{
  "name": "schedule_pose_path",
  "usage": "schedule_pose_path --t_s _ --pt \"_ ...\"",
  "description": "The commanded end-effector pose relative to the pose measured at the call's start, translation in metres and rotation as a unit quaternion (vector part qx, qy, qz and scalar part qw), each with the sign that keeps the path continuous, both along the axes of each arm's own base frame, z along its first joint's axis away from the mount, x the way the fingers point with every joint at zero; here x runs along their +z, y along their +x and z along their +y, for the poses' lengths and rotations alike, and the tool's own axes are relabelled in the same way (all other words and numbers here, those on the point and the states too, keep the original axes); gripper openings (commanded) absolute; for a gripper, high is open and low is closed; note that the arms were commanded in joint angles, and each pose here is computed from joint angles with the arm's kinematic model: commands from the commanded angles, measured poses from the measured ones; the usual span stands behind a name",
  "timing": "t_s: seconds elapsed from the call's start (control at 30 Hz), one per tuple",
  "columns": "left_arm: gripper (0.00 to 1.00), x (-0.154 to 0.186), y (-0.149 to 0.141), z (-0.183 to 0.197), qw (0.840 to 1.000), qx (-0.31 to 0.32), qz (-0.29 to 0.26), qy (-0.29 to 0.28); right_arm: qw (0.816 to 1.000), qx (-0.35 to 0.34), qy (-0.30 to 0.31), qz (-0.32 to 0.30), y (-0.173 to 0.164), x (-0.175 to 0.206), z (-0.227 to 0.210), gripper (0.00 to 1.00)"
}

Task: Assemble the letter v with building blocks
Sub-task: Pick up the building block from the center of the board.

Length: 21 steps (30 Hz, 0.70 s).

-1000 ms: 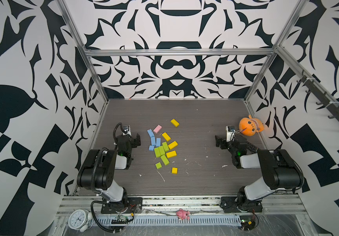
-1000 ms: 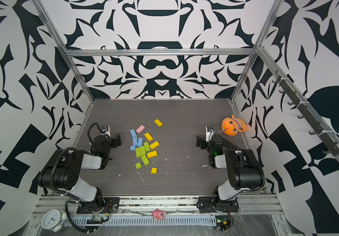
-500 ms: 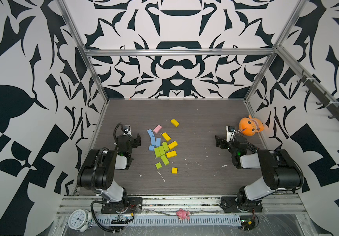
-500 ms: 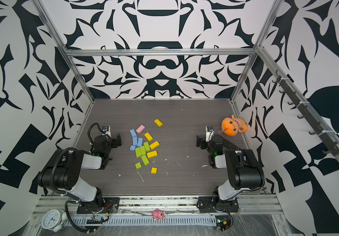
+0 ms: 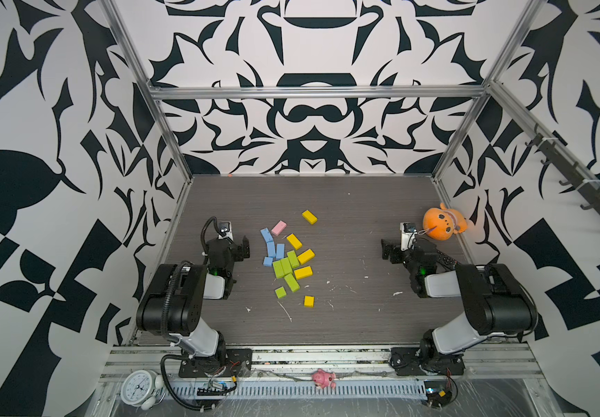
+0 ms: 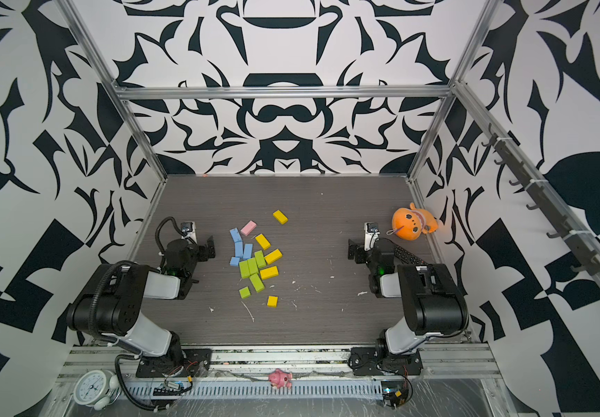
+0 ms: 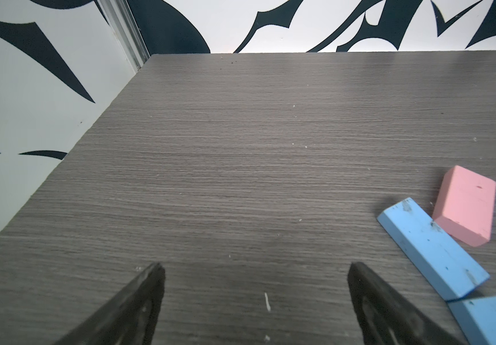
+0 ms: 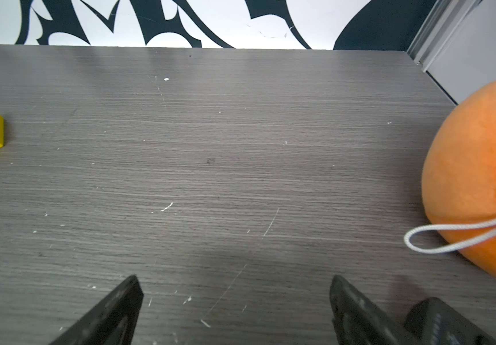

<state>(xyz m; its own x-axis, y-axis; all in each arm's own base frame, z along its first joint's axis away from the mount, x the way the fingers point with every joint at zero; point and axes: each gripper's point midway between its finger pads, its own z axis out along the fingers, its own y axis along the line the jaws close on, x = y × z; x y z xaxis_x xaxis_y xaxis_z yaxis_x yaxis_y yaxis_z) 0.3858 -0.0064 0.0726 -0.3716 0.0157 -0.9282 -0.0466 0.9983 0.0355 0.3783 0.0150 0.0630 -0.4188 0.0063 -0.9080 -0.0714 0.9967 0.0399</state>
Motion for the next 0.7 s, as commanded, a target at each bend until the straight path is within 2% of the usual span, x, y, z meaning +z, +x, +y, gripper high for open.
schedule_pose_path --t_s 0.0,0.1,0.2,0.27,0.33,0.4,0.5,0.57,0.6,0.67 --pt "0.99 0.016 0.007 -0.002 1.000 -0.004 -0.022 -0.006 0.999 -0.037 0.000 -0.022 0.009 0.015 -0.011 1.00" --pt "0.99 0.027 0.008 -0.001 0.999 0.011 -0.029 0.009 0.999 -0.043 -0.002 -0.024 0.009 0.016 -0.012 1.00" --pt "0.99 0.055 0.008 0.009 0.998 0.054 -0.007 0.024 0.993 -0.114 -0.006 -0.035 0.005 0.036 -0.034 1.00" --pt "0.99 0.078 0.005 0.019 0.996 0.088 0.010 0.023 0.986 -0.162 -0.013 -0.018 0.001 0.053 -0.051 1.00" --pt "1.00 0.109 0.000 0.024 0.994 0.103 0.009 0.019 0.983 -0.184 0.005 0.002 -0.001 0.067 -0.054 1.00" --pt "0.99 0.130 -0.004 0.018 0.996 0.089 0.010 0.006 0.982 -0.185 0.040 0.024 -0.003 0.076 -0.049 1.00" --pt "0.99 0.150 -0.016 0.013 0.993 0.097 0.017 -0.062 0.979 -0.173 0.101 0.037 -0.007 0.092 -0.035 1.00" --pt "0.99 0.154 -0.025 0.005 0.985 0.103 0.040 -0.132 0.963 -0.207 0.168 0.049 -0.015 0.093 -0.037 1.00" --pt "0.99 0.151 -0.028 -0.007 0.981 0.083 0.062 -0.164 0.964 -0.178 0.188 0.052 -0.014 0.096 -0.028 1.00" --pt "0.99 0.140 -0.031 -0.029 0.970 0.048 0.108 -0.213 0.972 -0.130 0.181 0.069 -0.014 0.099 -0.010 1.00"
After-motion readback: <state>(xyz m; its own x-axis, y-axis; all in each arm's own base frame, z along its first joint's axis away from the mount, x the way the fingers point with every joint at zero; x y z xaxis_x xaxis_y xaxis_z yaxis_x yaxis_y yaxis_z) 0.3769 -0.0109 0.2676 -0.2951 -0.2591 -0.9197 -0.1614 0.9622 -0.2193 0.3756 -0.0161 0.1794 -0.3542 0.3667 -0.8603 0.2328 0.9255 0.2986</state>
